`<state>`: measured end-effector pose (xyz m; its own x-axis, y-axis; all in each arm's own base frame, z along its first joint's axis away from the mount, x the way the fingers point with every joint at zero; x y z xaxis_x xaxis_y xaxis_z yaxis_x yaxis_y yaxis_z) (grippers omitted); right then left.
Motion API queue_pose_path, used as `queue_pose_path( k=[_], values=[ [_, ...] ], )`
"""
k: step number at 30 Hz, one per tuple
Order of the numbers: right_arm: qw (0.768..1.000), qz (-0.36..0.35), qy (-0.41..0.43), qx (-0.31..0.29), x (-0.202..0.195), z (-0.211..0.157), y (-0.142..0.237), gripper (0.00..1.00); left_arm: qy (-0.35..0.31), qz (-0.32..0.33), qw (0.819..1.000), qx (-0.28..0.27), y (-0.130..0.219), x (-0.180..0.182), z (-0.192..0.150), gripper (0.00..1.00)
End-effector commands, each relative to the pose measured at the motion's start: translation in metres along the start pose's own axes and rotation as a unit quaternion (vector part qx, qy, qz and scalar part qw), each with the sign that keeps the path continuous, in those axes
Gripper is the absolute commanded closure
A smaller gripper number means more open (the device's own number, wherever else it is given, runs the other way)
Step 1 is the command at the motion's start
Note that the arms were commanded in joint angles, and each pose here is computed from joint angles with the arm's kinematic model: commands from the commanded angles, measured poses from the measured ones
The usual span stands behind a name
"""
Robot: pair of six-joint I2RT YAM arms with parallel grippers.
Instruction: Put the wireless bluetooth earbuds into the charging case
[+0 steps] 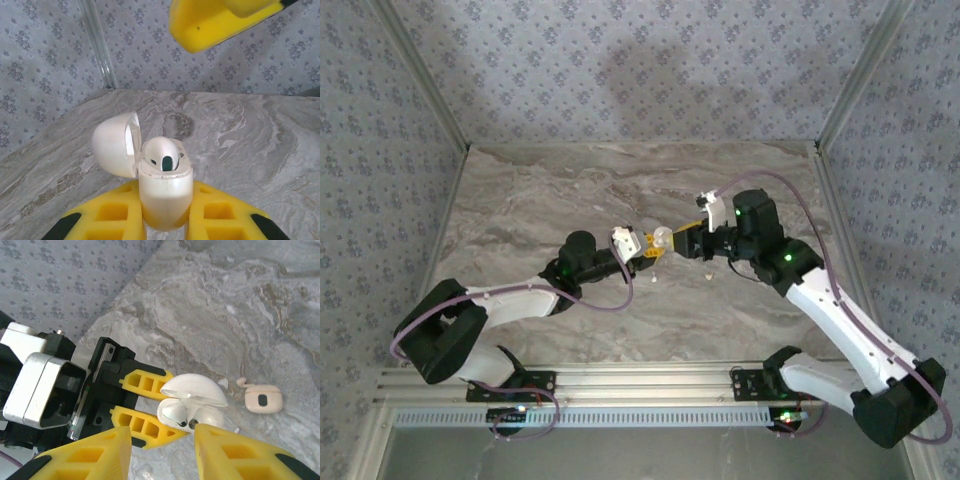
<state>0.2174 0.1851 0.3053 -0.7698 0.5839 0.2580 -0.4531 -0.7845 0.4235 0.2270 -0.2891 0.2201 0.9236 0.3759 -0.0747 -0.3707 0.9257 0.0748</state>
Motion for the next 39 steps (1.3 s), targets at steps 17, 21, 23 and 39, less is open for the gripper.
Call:
queue_pose_path(
  k=[17, 21, 23, 39],
  values=[
    [0.985, -0.047, -0.067, 0.150, -0.033, -0.040, -0.025, 0.59, 0.123, 0.081, 0.989, -0.013, 0.053, 0.038, -0.017, 0.88],
    [0.973, -0.042, -0.061, 0.217, -0.031, -0.052, -0.046, 0.60, 0.140, 0.126, 0.982, -0.008, 0.071, 0.042, -0.024, 0.88],
    [0.970, -0.043, -0.046, 0.235, -0.030, -0.055, -0.057, 0.60, 0.150, 0.150, 0.977, 0.000, 0.080, 0.045, -0.028, 0.88],
    [0.921, -0.014, 0.005, 0.388, -0.027, -0.090, -0.159, 0.60, 0.185, 0.258, 0.948, -0.004, 0.142, 0.061, -0.041, 0.88]
  ],
)
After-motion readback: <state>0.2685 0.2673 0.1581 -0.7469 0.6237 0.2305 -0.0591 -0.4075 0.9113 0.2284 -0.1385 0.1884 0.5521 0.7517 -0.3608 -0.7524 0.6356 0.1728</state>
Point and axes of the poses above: each hand's point on the last joint's axis, 136 mm out from that joint toward the fingers, its own y axis back along the fingers, its own x axis along the line the jaws close on, z = x × y, the point moved 6 cm from there along y, back along the fingers, and after that the axes turned 12 degrees about y, right-handed, at the moved point
